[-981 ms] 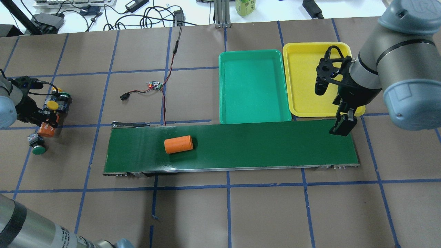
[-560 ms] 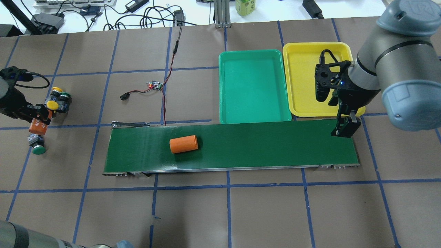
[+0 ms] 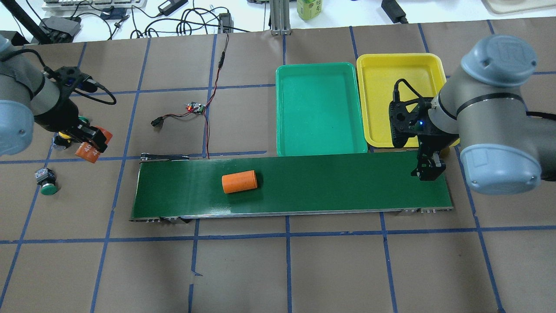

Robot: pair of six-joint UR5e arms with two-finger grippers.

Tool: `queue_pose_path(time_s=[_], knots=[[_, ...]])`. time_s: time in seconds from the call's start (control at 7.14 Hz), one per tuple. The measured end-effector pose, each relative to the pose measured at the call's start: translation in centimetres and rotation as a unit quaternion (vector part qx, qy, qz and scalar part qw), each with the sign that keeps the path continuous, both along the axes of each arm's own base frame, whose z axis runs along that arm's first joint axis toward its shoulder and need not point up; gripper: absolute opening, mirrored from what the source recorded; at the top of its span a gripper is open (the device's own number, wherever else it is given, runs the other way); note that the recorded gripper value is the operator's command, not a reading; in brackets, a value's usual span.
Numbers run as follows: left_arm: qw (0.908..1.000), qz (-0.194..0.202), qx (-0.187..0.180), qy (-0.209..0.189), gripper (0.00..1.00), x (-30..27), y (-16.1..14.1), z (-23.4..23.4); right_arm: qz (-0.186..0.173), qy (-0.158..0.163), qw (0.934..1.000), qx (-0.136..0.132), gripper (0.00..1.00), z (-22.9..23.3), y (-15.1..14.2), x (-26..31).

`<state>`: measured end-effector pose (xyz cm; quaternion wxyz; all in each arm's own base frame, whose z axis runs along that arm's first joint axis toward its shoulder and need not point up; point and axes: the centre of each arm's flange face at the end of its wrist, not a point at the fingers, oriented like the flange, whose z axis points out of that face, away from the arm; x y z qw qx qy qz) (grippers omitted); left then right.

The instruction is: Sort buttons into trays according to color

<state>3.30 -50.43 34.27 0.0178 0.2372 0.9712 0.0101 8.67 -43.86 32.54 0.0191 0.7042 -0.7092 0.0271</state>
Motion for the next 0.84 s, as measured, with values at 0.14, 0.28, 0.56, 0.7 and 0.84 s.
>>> queue_pose_path(time_s=[0.14, 0.28, 0.56, 0.7, 0.84], knots=[[0.9985, -0.055, 0.004, 0.000, 0.00, -5.0, 1.3, -0.1, 0.016, 0.002, 0.9999, -0.006, 1.00, -0.9, 0.4, 0.0], [0.9935, -0.114, 0.009, 0.001, 0.00, -9.2, 2.7, -0.6, 0.022, 0.002, 0.9997, -0.005, 1.00, -1.3, 0.6, 0.0], [0.9676, -0.252, 0.007, -0.004, 0.00, -14.3, 5.1, -0.7, 0.024, 0.001, 0.9997, -0.002, 1.00, -1.6, 0.7, 0.0], [0.9502, -0.311, 0.013, -0.009, 0.00, -15.1, 5.9, -1.2, 0.024, 0.001, 0.9997, -0.001, 1.00, -1.6, 0.8, 0.0], [0.9348, -0.354, 0.017, -0.014, 0.00, -15.3, 6.6, -2.5, 0.024, 0.001, 0.9997, -0.002, 1.00, -1.6, 0.8, 0.0]])
